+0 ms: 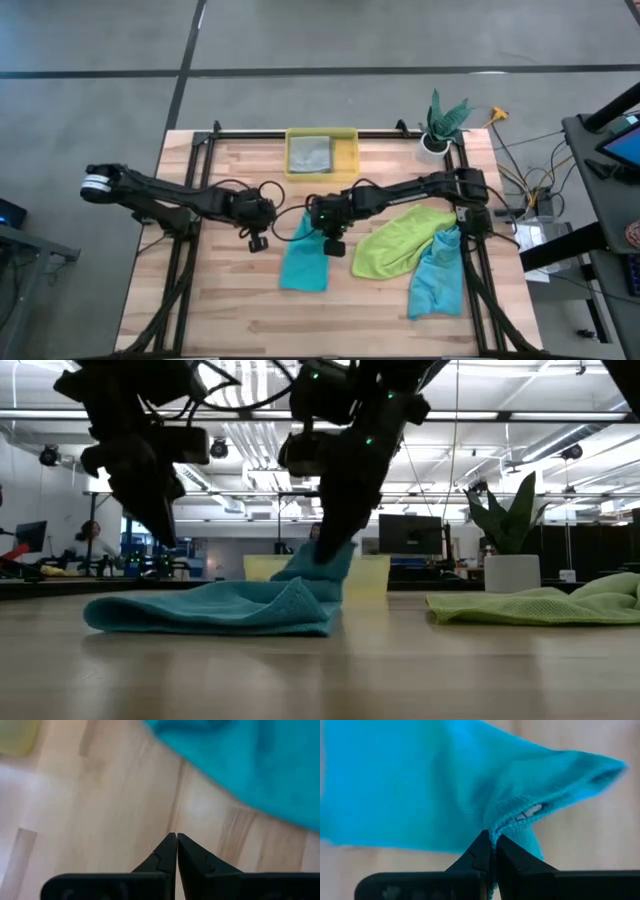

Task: Fold microfiber towels
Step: Fold the blue microfiber cloth

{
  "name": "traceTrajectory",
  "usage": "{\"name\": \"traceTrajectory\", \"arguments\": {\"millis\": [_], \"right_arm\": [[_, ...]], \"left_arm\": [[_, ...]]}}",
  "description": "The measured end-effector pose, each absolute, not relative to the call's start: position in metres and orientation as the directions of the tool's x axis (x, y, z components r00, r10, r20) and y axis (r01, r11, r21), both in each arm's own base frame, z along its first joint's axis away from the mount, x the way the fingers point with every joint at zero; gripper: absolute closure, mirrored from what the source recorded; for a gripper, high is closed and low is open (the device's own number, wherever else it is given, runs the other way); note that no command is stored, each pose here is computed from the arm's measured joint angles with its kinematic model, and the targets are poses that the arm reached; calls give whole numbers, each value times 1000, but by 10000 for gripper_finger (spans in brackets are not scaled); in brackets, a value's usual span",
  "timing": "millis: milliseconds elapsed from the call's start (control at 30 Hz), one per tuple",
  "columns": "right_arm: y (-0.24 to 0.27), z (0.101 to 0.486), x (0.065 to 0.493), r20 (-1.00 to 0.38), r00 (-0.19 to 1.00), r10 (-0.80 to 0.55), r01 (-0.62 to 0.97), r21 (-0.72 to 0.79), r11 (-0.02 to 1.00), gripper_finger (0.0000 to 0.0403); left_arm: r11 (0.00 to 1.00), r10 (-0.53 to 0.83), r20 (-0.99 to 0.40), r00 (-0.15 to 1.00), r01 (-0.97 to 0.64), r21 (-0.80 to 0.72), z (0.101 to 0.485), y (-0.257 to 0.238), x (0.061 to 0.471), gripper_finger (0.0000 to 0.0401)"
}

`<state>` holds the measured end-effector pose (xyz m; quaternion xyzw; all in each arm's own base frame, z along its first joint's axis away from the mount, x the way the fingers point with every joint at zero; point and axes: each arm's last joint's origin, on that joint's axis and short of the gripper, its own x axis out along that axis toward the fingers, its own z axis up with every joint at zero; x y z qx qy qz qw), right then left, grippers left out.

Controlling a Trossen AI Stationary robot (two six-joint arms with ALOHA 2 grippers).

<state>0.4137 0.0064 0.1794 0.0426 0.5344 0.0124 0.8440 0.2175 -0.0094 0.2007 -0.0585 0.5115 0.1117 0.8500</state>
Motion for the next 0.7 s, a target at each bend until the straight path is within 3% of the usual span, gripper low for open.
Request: {"name": "traceTrajectory", "arguments": {"millis": [200,400,567,700], "right_arm": [[-18,194,422,-858,478,-189,110,-155,982,394],[-40,194,421,-859,465,-215,160,-157,974,394],[-52,194,424,-839,493,-231,155,-177,972,394],[-58,197,425,-827,509,-240,164,-180,970,394]], "left_arm": [[965,137,-823,551,-263,-16,215,-10,225,401],[968,103,-745,659,-239,-78,224,-11,236,401],[967,-91,-601,794,-73,-243,233,-19,251,401],[968,-145,-624,768,-21,-251,217,-25,259,401]]}}
